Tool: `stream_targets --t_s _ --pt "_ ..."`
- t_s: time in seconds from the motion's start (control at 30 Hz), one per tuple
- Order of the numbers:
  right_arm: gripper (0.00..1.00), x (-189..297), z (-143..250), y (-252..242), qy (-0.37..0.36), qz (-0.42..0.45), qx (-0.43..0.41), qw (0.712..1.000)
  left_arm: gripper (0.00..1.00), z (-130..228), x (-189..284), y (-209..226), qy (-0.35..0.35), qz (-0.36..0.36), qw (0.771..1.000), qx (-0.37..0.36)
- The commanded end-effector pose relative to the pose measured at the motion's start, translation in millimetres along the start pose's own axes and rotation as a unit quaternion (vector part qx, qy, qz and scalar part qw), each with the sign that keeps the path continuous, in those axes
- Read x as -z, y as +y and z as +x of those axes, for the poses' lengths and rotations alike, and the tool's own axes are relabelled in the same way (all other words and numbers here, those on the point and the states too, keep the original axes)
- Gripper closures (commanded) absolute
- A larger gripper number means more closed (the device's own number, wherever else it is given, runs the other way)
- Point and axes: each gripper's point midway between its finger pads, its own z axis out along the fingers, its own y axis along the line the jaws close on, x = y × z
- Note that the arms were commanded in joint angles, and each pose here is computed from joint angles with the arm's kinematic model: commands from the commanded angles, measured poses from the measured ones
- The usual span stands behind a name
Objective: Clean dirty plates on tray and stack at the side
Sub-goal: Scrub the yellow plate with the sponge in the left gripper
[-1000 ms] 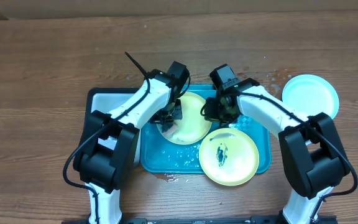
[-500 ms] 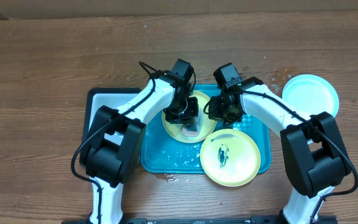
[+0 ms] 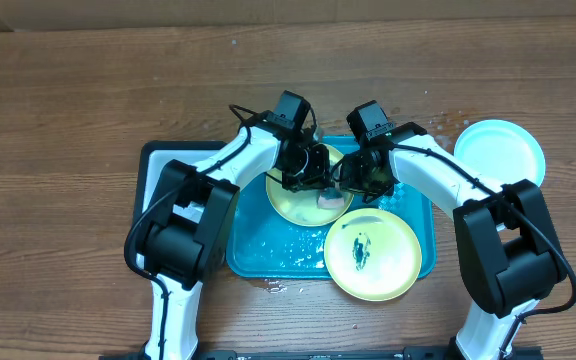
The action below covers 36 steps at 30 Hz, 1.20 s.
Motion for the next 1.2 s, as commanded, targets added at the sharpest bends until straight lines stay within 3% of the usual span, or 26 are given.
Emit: stream_targets --t_s 0.0,0.2,0.43,0.67,0.8,0.87,0.9,1.03,1.17 --pt "0.96 6 4 13 0.01 -0.02 -0.004 1.0 0.96 -28 -5 70 -0.055 -0.104 0.991 0.066" --pt "0.96 6 5 12 0.013 -0.018 -0.005 1.0 0.96 -35 22 124 -0.091 -0.221 0.965 0.104" --pt "0.96 6 5 12 0.013 -0.018 -0.005 1.0 0.96 -44 61 159 -0.113 -0.336 0.931 0.084" --pt "0.96 6 5 12 0.013 -0.018 -0.005 1.0 0.96 -44 88 164 -0.111 -0.397 0.908 0.069" --pt "0.96 6 5 12 0.013 -0.018 -0.005 1.0 0.96 -27 92 167 -0.075 -0.411 0.905 0.077" --pt "0.96 6 5 12 0.013 -0.018 -0.005 1.0 0.96 -13 86 163 -0.031 -0.393 0.917 0.062" --pt "0.96 6 5 12 0.013 -0.018 -0.005 1.0 0.96 -1 76 151 0.015 -0.353 0.935 0.034" --pt "0.96 6 5 12 0.012 -0.019 -0.005 1.0 0.96 19 53 116 0.083 -0.243 0.966 -0.021" --pt "0.96 6 5 12 0.012 -0.019 -0.005 1.0 0.96 33 39 83 0.117 -0.154 0.98 -0.049"
